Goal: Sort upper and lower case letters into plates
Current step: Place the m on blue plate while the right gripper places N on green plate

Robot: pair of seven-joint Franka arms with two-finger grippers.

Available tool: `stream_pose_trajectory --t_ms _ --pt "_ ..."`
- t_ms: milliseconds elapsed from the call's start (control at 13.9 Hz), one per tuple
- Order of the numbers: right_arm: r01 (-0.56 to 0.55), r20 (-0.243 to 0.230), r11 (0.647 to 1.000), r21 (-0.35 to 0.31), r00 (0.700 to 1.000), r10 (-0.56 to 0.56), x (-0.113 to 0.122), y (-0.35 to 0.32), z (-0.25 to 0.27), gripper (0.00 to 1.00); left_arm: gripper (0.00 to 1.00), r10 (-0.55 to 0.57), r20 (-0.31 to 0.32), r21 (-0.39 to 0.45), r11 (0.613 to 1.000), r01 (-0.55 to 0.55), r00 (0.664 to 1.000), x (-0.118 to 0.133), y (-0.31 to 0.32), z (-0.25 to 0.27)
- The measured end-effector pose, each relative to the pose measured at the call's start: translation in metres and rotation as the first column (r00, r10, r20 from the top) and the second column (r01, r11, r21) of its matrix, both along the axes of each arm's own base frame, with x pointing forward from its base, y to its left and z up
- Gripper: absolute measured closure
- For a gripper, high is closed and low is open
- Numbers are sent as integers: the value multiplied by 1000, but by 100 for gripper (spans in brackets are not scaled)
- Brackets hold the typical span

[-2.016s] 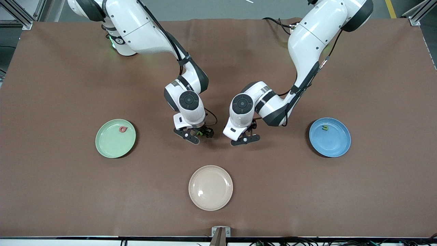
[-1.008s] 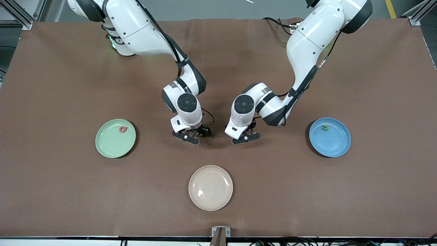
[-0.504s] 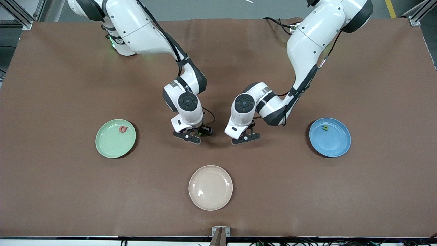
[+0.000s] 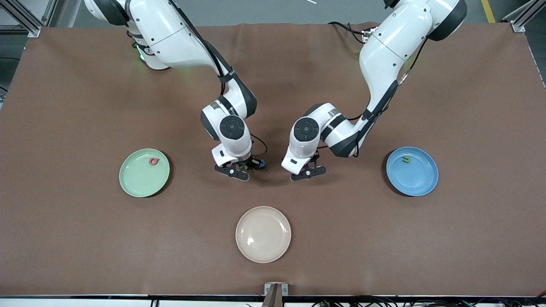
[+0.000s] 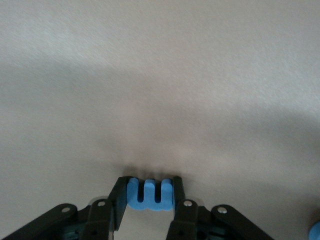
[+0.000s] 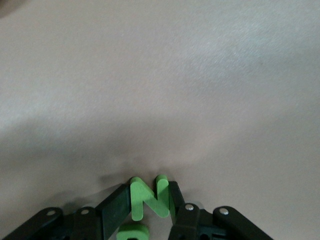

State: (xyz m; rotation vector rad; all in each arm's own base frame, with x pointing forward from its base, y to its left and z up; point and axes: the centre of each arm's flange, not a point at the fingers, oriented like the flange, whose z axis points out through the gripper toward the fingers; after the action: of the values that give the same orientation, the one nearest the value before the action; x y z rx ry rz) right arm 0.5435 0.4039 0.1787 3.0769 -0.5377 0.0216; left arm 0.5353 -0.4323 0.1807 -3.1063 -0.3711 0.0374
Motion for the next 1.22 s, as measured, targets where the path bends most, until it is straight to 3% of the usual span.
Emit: stream_pose_trajectory --t_ms 216,504,720,1008,1224 --pt "-11 -5 1000 -8 1000 11 23 -34 3 67 59 -22 18 32 999 21 1000 20 21 40" --pt "-81 -63 996 -30 995 79 65 -118 34 67 59 -131 28 81 988 129 991 56 93 104" --pt "-153 -121 988 -27 981 148 85 -187 81 67 59 -229 2 100 969 228 973 74 163 114" --pt "-220 -153 975 1 964 218 84 -279 109 67 59 -333 -31 98 937 335 942 87 251 111" --pt "-273 -146 962 24 951 273 67 -350 94 67 59 -427 6 79 902 425 904 84 313 93"
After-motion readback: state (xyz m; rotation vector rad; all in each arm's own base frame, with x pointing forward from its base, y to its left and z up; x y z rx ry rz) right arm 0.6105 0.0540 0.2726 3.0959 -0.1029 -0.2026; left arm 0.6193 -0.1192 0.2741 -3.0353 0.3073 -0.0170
